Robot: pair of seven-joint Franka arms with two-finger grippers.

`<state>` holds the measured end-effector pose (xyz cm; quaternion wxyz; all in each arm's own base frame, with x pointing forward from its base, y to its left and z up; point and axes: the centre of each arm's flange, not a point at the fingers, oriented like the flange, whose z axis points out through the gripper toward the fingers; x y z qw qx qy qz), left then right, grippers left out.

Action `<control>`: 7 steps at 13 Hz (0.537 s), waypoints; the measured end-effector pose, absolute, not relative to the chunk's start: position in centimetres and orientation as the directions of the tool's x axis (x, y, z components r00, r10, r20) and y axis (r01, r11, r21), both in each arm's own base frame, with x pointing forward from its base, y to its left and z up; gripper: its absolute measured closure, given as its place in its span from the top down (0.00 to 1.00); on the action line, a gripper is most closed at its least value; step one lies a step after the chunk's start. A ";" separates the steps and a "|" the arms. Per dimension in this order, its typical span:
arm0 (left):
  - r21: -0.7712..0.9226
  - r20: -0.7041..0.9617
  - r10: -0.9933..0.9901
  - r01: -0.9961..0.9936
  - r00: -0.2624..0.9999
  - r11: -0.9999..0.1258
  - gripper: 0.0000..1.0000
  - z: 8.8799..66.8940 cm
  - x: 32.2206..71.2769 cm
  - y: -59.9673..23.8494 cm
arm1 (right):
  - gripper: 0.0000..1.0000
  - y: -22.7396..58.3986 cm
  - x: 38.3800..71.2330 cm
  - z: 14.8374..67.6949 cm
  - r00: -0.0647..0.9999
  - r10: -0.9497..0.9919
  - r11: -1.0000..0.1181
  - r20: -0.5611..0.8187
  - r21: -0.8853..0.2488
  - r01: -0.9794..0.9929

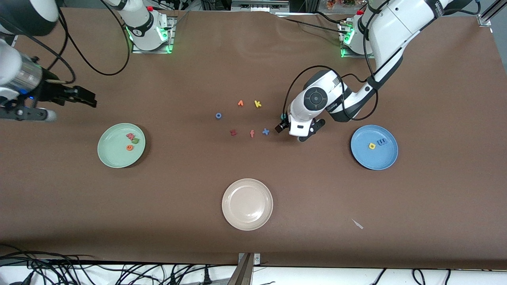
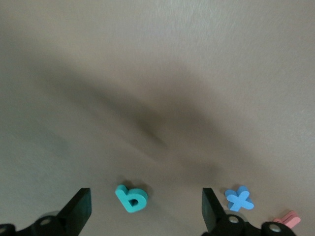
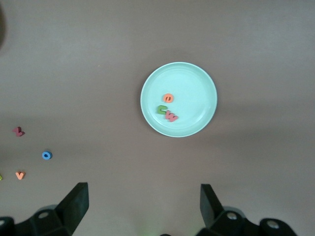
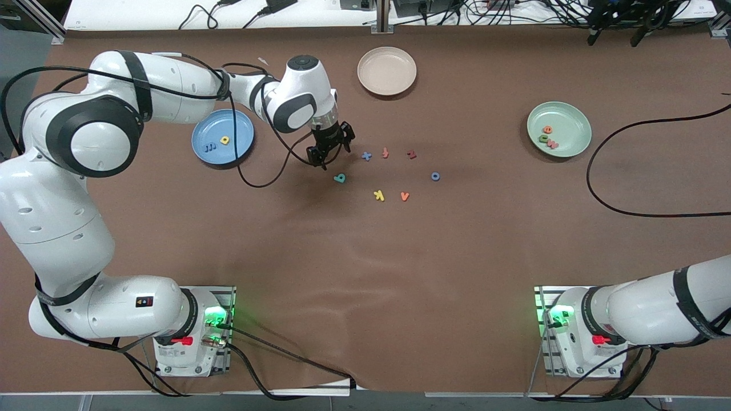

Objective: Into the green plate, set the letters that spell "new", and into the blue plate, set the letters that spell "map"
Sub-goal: 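Reach the left gripper to the cyan b while the right gripper returns to rest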

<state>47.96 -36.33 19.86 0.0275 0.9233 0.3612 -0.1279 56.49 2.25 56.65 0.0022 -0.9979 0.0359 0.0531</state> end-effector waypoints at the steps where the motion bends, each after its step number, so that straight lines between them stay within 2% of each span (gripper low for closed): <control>1: -0.045 -0.259 0.666 0.680 0.700 -0.732 0.99 19.5 47.5 -36.6 | 1.00 1.7 56.5 57.2 0.992 -0.081 -0.997 -0.099 -0.002 -0.081; 7: -0.083 -0.261 0.749 0.759 0.608 -0.645 0.97 17.9 45.6 -36.8 | 1.00 1.0 56.5 57.2 0.990 -0.100 -0.995 -0.097 -0.001 -0.101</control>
